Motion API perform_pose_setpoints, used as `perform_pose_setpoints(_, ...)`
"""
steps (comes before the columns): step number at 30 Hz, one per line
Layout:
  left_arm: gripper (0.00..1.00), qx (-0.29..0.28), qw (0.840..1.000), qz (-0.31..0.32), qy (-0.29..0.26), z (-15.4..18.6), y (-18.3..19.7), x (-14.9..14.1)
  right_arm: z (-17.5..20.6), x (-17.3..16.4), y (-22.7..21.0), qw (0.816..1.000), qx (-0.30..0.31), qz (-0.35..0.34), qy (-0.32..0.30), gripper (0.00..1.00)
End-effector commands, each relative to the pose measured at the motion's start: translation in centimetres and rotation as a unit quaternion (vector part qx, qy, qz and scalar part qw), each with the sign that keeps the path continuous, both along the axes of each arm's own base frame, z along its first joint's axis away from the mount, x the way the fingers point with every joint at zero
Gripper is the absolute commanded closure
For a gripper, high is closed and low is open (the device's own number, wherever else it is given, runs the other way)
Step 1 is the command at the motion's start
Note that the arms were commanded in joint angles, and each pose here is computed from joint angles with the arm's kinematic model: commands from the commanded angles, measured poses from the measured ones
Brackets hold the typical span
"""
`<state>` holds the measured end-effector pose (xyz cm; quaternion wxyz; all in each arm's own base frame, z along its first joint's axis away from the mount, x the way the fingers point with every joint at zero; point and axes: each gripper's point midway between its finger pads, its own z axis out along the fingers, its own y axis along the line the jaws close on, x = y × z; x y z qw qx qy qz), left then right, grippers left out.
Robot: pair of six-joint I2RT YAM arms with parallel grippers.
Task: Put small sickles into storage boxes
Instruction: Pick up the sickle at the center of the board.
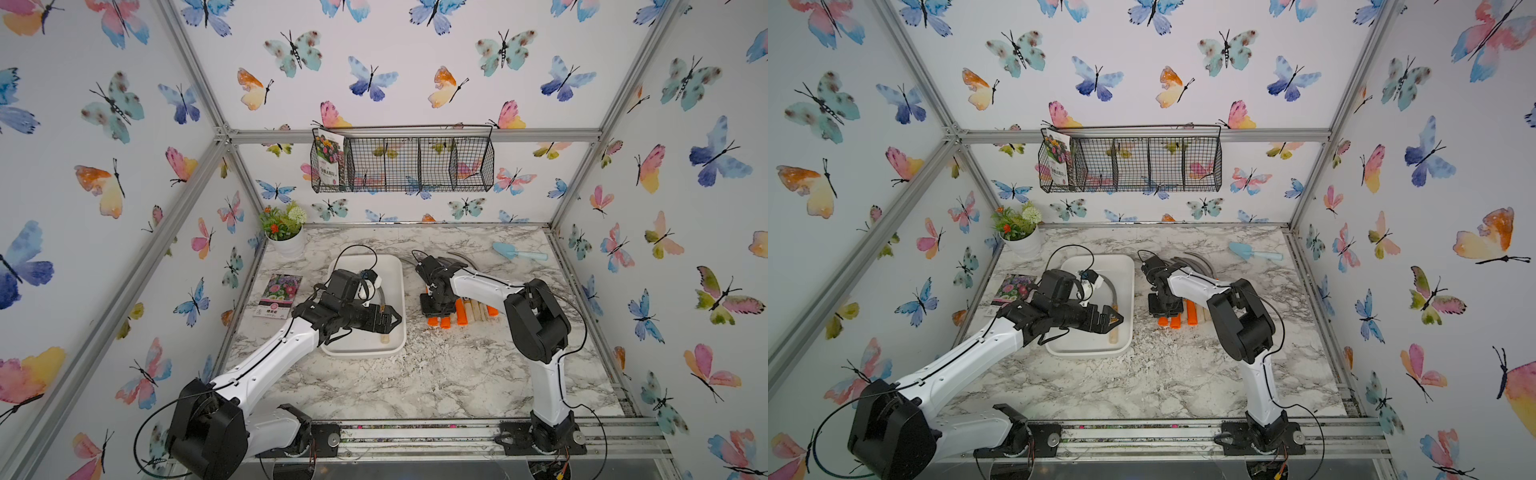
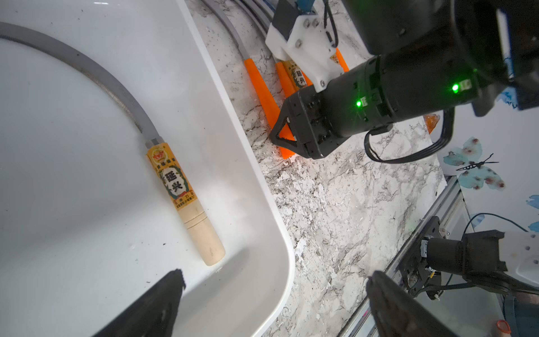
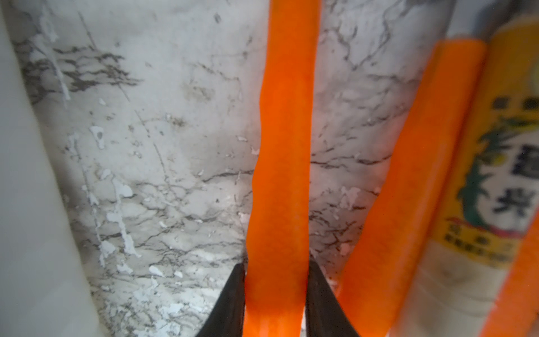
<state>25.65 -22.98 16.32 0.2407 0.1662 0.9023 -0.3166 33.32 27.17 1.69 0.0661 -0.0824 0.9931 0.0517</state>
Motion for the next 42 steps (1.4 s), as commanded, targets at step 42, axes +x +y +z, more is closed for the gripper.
perform_pose_setpoints(42, 0.02, -0.011, 1.0, 0.009, -0.027, 3.7, 0.1, 0.0, 8.6, 0.8, -2.6, 0.999, -0.013, -0.026, -0.03, 0.99)
